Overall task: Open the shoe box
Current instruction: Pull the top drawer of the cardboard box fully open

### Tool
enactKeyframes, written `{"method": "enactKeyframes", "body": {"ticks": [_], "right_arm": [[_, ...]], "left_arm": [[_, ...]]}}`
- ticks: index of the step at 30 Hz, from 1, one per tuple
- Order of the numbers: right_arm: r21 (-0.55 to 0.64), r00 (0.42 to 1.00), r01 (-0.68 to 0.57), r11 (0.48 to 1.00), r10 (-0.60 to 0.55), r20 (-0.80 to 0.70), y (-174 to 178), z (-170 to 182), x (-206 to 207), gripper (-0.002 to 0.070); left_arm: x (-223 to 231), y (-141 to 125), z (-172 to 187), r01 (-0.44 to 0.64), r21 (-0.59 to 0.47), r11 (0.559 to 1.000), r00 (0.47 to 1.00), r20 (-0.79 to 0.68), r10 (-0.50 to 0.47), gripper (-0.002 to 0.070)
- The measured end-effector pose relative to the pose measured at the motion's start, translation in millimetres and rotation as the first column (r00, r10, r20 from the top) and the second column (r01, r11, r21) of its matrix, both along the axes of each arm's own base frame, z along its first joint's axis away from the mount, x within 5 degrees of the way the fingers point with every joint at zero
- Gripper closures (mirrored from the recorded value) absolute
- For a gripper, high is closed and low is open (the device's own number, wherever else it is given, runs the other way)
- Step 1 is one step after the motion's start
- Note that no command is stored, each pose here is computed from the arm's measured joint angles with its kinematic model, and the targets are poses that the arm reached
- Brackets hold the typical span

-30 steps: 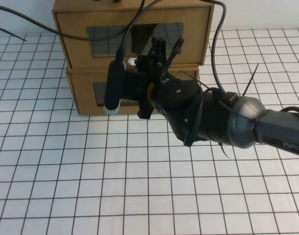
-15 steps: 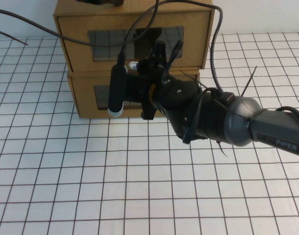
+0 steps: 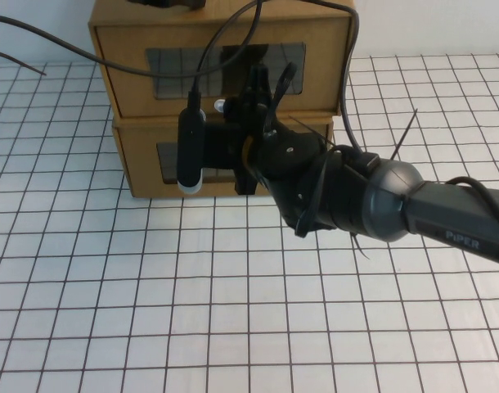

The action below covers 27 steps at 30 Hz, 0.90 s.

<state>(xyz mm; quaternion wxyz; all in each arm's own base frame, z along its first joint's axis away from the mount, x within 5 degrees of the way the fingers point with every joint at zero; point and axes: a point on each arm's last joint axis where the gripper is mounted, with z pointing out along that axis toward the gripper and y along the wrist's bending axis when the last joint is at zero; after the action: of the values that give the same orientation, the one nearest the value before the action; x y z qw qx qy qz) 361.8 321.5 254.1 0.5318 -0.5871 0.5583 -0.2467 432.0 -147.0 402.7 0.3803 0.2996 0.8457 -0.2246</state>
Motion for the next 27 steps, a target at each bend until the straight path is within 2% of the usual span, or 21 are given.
{"method": "enactKeyframes", "body": {"ticks": [6, 24, 27], "right_arm": [[-0.016, 1.000, 0.023, 1.000, -0.023, 0.014, -1.8, 0.7, 0.6, 0.0540], [-0.026, 0.991, 0.119, 0.992, -0.118, 0.057, 0.2, -0.7, 7.5, 0.0550], [-0.027, 0.991, 0.123, 0.992, -0.121, 0.059, 0.8, -0.8, 7.1, 0.0580]], "left_arm": [[0.0, 0.0, 0.0, 0.000, 0.000, 1.000, 1.000, 0.000, 0.000, 0.0677], [-0.3, -0.5, 0.3, 0.004, -0.006, 1.000, 1.000, 0.000, -0.004, 0.0677], [-0.3, -0.7, 0.4, 0.005, -0.008, 1.000, 1.000, -0.001, -0.005, 0.0677]]}}
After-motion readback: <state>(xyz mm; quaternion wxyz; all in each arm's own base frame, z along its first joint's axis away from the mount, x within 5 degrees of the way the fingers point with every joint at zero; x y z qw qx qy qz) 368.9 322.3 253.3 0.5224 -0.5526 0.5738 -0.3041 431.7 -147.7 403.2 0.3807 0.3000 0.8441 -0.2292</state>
